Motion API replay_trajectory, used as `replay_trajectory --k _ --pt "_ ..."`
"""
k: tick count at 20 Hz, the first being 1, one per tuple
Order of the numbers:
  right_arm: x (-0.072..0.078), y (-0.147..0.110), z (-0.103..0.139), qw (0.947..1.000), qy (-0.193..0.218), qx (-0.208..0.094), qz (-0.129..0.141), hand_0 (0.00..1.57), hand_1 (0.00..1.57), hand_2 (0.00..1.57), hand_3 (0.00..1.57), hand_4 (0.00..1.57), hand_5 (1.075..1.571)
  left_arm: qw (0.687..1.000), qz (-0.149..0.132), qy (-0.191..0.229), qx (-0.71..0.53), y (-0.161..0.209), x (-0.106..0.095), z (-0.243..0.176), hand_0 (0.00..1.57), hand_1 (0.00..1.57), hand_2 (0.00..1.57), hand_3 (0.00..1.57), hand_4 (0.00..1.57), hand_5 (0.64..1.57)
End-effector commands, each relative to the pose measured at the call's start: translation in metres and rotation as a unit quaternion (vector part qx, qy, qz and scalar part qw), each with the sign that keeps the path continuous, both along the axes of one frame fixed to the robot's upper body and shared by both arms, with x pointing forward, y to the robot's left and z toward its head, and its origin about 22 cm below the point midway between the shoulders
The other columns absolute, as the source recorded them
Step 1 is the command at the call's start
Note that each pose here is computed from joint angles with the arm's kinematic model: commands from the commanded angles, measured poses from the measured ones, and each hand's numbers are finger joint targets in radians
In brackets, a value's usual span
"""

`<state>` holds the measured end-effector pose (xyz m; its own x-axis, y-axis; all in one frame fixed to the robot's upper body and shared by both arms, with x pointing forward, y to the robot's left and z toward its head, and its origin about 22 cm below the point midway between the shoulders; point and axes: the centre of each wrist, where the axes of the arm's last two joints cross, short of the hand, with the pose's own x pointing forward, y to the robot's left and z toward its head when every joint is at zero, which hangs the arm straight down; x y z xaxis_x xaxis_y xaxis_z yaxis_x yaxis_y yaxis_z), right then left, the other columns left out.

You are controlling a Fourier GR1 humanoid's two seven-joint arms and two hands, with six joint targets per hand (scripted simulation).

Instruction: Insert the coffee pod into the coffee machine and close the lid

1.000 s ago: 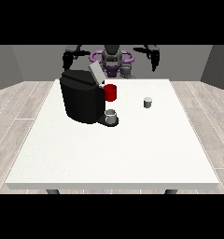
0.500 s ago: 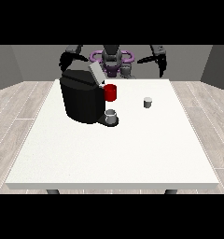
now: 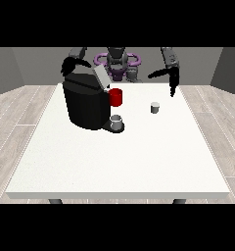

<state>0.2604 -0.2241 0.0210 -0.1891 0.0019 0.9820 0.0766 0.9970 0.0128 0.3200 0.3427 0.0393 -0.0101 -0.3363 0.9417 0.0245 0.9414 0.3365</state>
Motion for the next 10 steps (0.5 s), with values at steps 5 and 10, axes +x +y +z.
replay_trajectory --k 5,10 --pt "0.008 0.011 0.012 0.9996 -0.02 -0.008 0.02 0.0 0.0 0.0 0.0 0.34 1.571 0.998 0.032 0.021 0.039 0.032 0.022 0.0 0.0 0.0 0.0 0.0 0.0 1.571" --pt "0.026 -0.012 -0.005 0.9997 0.019 -0.006 -0.012 0.0 0.0 0.0 0.0 0.37 1.571 0.996 -0.004 0.062 0.065 -0.011 0.028 -0.019 0.0 0.0 0.0 0.0 0.0 1.571"
